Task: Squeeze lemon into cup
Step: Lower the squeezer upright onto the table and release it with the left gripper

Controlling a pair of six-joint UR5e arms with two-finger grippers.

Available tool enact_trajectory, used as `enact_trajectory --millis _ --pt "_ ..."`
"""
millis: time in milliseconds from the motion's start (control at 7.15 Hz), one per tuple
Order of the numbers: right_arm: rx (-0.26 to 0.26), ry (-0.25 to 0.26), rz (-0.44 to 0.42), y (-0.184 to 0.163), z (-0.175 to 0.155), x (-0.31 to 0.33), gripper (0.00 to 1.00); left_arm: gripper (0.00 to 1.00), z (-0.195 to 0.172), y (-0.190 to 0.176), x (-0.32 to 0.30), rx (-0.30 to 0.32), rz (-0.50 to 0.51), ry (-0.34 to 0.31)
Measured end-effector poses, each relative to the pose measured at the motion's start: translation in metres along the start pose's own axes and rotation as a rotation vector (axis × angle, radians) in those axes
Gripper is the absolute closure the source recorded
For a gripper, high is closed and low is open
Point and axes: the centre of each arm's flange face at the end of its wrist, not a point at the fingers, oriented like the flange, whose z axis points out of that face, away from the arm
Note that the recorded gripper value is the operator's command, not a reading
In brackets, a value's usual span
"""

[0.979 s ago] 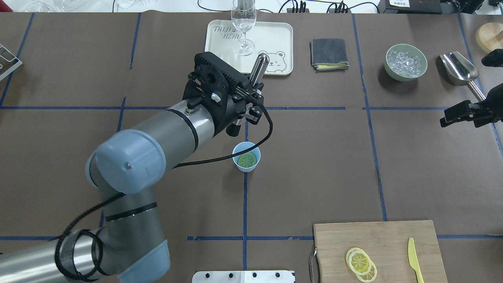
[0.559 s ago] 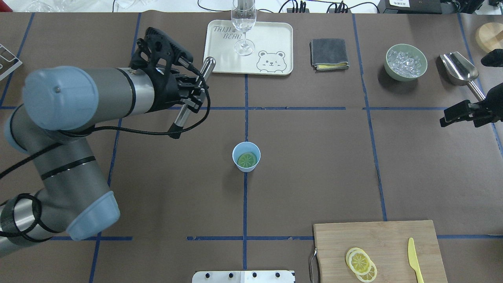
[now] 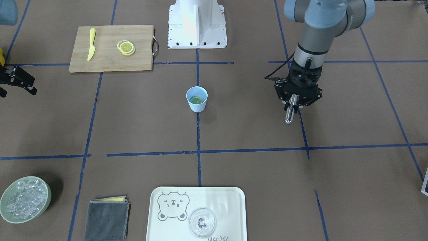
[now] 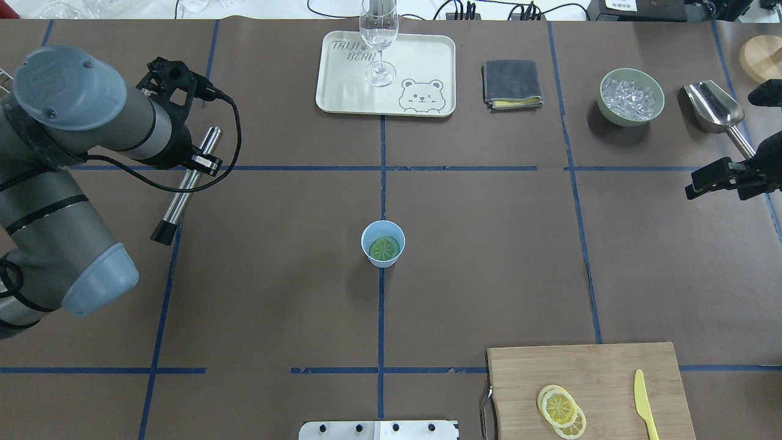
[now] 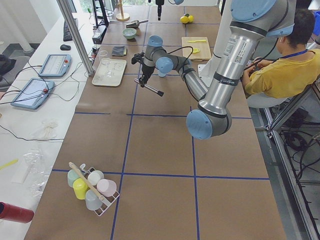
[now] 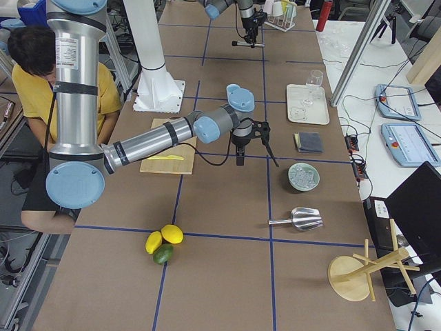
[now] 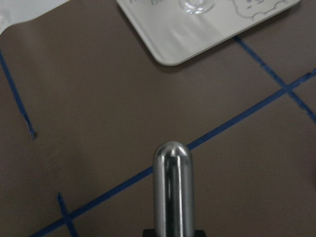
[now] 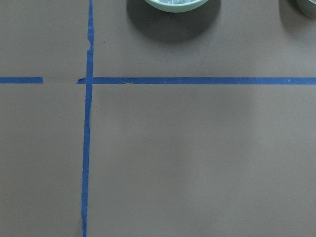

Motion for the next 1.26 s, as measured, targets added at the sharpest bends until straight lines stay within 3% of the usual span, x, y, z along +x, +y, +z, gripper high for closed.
enact_trajectory --millis 280,419,839,1258 --pt "-0.002 0.002 0.002 -0.001 0.002 0.001 0.00 1.00 0.036 0.018 -0.055 -0.139 -0.102 -0.001" --pt "-0.002 0.002 0.002 -0.001 0.002 0.001 0.00 1.00 0.053 0.031 -0.082 -0.178 -0.117 0.000" --pt "-0.002 0.001 0.002 -0.002 0.002 0.000 0.00 1.00 0.096 0.056 -0.119 -0.251 -0.206 -0.003" --pt "-0.002 0.001 0.002 -0.003 0.003 0.000 0.00 1.00 0.116 0.063 -0.129 -0.270 -0.316 -0.021"
